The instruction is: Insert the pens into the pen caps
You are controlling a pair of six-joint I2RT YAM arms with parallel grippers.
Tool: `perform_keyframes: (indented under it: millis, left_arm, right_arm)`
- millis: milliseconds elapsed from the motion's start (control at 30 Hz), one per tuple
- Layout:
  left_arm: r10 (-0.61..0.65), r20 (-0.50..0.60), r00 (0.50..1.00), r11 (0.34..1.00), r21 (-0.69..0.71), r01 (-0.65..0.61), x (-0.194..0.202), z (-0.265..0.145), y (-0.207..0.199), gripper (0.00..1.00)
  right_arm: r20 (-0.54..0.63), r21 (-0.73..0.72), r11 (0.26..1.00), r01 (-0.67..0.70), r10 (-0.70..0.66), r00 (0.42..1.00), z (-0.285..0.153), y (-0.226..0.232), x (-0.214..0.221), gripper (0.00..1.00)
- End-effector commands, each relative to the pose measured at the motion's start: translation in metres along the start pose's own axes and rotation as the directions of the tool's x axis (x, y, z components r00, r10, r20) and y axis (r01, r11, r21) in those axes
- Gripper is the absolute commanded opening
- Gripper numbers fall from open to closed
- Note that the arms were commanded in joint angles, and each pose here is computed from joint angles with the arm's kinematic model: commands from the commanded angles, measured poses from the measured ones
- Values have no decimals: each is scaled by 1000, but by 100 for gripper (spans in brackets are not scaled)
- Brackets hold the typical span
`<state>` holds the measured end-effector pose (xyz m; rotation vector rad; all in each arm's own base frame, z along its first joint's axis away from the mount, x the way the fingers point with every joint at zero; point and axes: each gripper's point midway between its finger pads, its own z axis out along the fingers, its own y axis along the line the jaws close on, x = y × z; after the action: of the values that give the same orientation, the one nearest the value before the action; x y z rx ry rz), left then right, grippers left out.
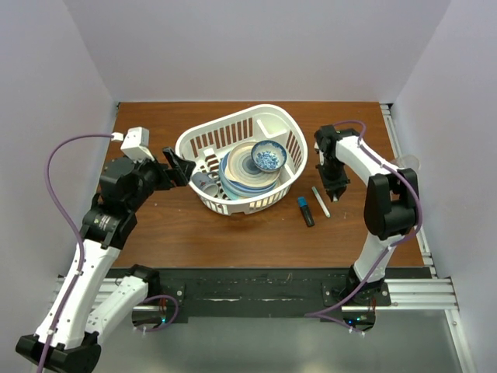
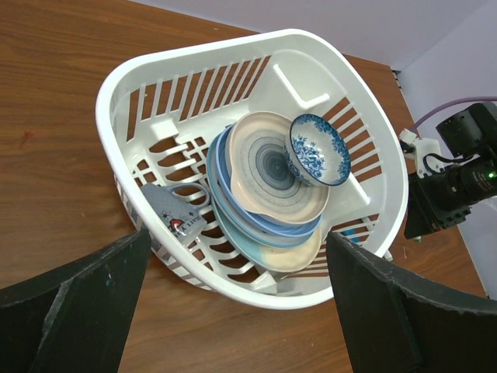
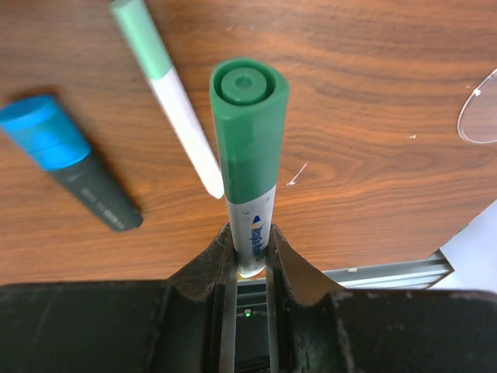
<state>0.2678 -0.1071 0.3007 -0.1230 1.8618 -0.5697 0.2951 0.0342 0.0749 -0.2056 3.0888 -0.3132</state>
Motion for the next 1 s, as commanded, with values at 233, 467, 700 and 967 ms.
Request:
perform_keyframes:
  millis: [233, 467, 700, 967]
  left_arm:
    - [30, 94, 995, 999, -18, -29, -22, -9, 1, 100]
    - [33, 101, 994, 999, -16, -32, -26, -12, -1, 100]
    - [37, 121, 992, 999, -6, -36, -36, -18, -7, 100]
    - [29, 144, 989, 1000, 4, -30, -40, -25, -9, 100]
  right_arm:
    - [-58, 20, 1000, -11, 12, 998, 42, 3, 7, 25]
    - [-69, 13, 1000, -10, 11, 998, 50, 5, 8, 33]
    - [-22, -22, 999, -27, 26, 999, 36, 8, -1, 34]
    - [113, 43, 992, -120, 114, 987, 10, -8, -25, 36]
